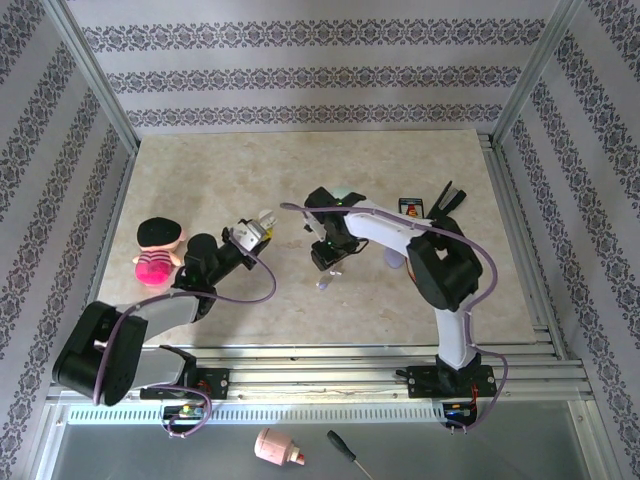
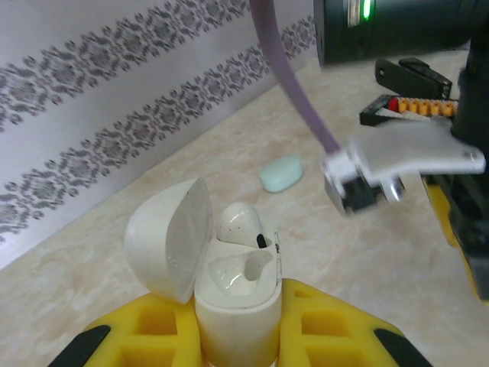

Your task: Insert wireless bluetooth earbuds into charging case

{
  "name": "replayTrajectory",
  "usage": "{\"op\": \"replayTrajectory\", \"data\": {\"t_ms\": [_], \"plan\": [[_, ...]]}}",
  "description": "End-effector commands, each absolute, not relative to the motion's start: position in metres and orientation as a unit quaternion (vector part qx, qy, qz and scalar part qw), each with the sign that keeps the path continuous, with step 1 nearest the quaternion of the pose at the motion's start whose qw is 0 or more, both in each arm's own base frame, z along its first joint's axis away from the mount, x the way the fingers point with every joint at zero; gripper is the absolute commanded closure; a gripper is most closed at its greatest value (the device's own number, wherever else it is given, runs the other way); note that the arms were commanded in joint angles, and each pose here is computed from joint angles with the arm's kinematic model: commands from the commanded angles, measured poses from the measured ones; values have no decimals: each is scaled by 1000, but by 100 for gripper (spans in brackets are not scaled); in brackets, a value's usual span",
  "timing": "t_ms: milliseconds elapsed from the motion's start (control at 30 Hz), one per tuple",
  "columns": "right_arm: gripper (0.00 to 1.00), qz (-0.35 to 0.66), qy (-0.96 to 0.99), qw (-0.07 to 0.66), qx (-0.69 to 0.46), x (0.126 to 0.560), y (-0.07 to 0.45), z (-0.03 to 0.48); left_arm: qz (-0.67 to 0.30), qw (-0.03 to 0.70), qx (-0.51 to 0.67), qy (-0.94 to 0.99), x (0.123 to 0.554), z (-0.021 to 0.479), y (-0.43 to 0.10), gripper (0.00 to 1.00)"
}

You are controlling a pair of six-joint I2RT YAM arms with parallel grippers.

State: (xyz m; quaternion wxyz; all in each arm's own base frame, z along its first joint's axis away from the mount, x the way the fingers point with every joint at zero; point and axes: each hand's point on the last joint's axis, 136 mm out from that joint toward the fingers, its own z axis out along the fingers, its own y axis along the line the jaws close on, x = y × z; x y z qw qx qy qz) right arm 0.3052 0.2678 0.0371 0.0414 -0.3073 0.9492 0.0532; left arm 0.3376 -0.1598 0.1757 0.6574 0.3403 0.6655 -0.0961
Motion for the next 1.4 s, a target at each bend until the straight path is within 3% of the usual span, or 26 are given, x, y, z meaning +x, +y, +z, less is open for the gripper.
{"op": "replayTrajectory", "data": {"t_ms": [0,600,1367], "plan": [[51,-29,927,-38,-371,282,246,35,-78,667,319,669,334,182,-145,100],[63,-92,900,-98,-413,279,256,21,-51,661,314,680,323,177,-131,100],[81,-105,916,-71,-381,295,255,8,-77,647,339,678,323,170,-142,100]]}}
